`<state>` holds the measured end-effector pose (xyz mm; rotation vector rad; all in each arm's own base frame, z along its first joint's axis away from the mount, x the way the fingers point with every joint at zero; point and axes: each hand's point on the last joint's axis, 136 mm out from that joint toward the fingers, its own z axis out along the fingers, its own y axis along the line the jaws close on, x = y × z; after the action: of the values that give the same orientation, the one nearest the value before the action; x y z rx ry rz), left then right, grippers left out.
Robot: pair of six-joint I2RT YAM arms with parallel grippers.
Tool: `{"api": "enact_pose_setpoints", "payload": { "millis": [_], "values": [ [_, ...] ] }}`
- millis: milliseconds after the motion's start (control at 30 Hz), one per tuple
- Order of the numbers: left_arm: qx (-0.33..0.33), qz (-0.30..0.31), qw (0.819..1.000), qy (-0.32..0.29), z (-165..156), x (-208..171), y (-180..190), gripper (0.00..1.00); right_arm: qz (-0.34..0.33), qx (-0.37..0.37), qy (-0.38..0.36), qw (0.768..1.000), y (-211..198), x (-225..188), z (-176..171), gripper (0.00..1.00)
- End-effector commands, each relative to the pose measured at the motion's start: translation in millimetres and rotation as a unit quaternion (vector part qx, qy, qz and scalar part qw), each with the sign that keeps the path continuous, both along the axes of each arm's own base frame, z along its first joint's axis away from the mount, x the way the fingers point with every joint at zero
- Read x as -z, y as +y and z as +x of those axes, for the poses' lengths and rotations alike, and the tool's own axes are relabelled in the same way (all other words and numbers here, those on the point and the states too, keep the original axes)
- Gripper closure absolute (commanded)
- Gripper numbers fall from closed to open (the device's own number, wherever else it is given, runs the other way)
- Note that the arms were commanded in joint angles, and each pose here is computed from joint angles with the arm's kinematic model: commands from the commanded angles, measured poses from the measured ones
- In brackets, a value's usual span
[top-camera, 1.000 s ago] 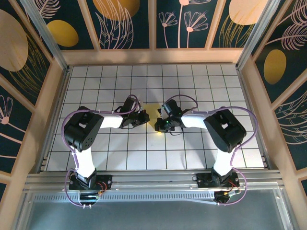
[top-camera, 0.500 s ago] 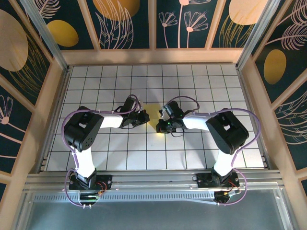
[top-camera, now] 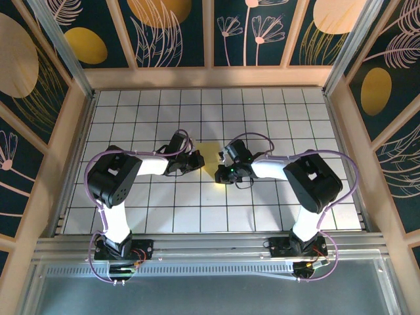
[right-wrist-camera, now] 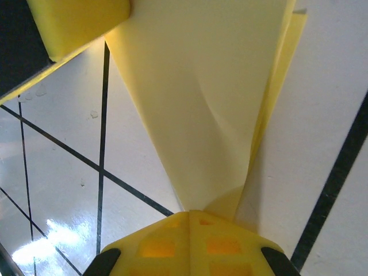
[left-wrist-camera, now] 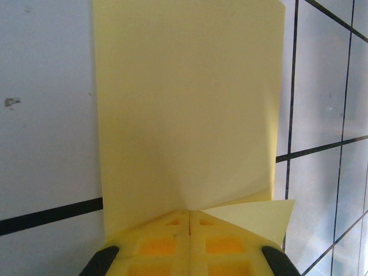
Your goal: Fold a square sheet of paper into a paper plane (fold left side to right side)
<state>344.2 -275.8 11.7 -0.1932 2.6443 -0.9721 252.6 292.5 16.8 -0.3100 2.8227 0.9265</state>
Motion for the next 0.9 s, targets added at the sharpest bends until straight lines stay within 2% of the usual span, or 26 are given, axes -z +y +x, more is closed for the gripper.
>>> {"api": "enact_pose_setpoints", "payload": {
  "millis": [0,400,600,700,867],
  "values": [
    [-0.021,0.098,0.991,0.085,-32.5,58.4,37.4,1.0,-0.058,-0.008,0.05,0.997,-26.4,20.6,-33.4,1.0],
    [-0.021,0.096,0.992,0.084,-32.4,56.4,36.8,1.0,-0.062,-0.007,0.045,0.997,-31.5,15.3,-34.2,1.0],
    [-0.027,0.057,0.994,0.085,-36.0,44.9,29.5,1.0,-0.01,0.006,-0.006,1.0,-21.7,-26.1,-6.5,0.99],
    [-0.032,0.036,0.995,0.091,-42.2,39.2,25.3,1.0,0.012,0.028,-0.053,0.998,-25.9,-52.4,16.5,0.84],
    [-0.037,0.005,0.994,0.101,-55.2,32.2,13.9,1.0,0.003,0.065,-0.127,0.99,-47.0,-74.8,46.9,0.61]
  ]
}}
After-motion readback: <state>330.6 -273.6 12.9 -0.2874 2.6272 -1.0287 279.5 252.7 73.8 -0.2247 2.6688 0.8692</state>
